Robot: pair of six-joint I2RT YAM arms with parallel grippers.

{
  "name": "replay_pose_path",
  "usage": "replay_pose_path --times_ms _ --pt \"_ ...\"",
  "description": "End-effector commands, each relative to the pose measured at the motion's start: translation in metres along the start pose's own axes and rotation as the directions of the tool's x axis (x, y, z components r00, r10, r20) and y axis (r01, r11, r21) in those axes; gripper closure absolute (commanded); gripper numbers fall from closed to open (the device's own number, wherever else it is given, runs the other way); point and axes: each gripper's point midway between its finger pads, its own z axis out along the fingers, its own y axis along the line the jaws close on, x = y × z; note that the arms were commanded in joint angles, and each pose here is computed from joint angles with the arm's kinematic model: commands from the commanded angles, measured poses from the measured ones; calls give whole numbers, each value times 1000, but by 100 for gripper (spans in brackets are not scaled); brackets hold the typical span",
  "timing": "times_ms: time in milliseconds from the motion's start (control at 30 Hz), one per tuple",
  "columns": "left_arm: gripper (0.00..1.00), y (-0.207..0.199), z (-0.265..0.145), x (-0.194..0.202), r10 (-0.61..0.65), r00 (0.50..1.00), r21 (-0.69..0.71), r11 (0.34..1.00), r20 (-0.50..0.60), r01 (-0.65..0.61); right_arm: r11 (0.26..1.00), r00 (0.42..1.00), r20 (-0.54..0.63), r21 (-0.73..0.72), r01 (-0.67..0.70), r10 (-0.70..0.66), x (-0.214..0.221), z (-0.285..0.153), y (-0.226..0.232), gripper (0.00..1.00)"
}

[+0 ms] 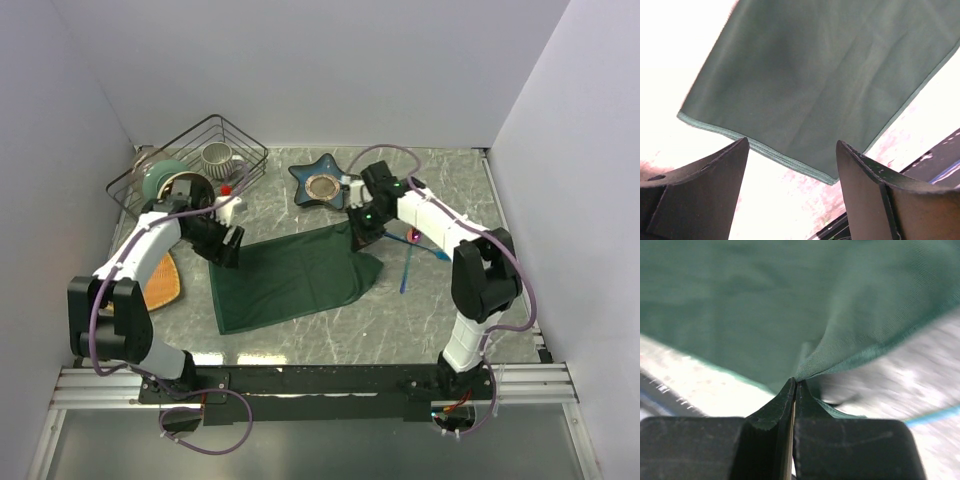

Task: Fold the napkin into a case and place the utensils inside
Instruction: Pick up the rectangle-folded napkin from the center of the board, then fold the rectangle-folded napkin at the center of the board.

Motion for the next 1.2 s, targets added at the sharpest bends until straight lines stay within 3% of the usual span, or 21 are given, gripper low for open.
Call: replay_pose_path --times_ms 0,233,567,667,800,833,1033,1167 --pt "23 -11 -34 -29 -50 986 61 997 158 41 983 989 125 -158 98 -78 -36 -20 76 100" --pt "22 -2 -69 -42 -152 944 65 988 293 139 943 987 86 -294 153 -133 -52 18 158 100" --pt "21 7 -98 -42 -190 912 34 981 365 191 850 967 95 -461 253 -236 -65 61 282 100" --pt "20 14 -100 -36 -200 910 9 977 362 211 840 969 74 -486 241 -235 -59 85 290 100" --pt "17 18 -101 -32 -223 905 10 972 363 236 839 973 37 -501 214 -227 -53 98 288 49" --pt "17 19 -102 -32 -225 903 12 971 365 237 835 971 50 -501 227 -234 -55 94 286 45" --pt "16 18 -103 -33 -232 900 34 971 369 237 861 963 92 -432 268 -253 -43 61 260 50" --pt "16 18 -102 -34 -230 901 36 972 367 233 899 961 -20 -357 252 -277 -1 82 225 63"
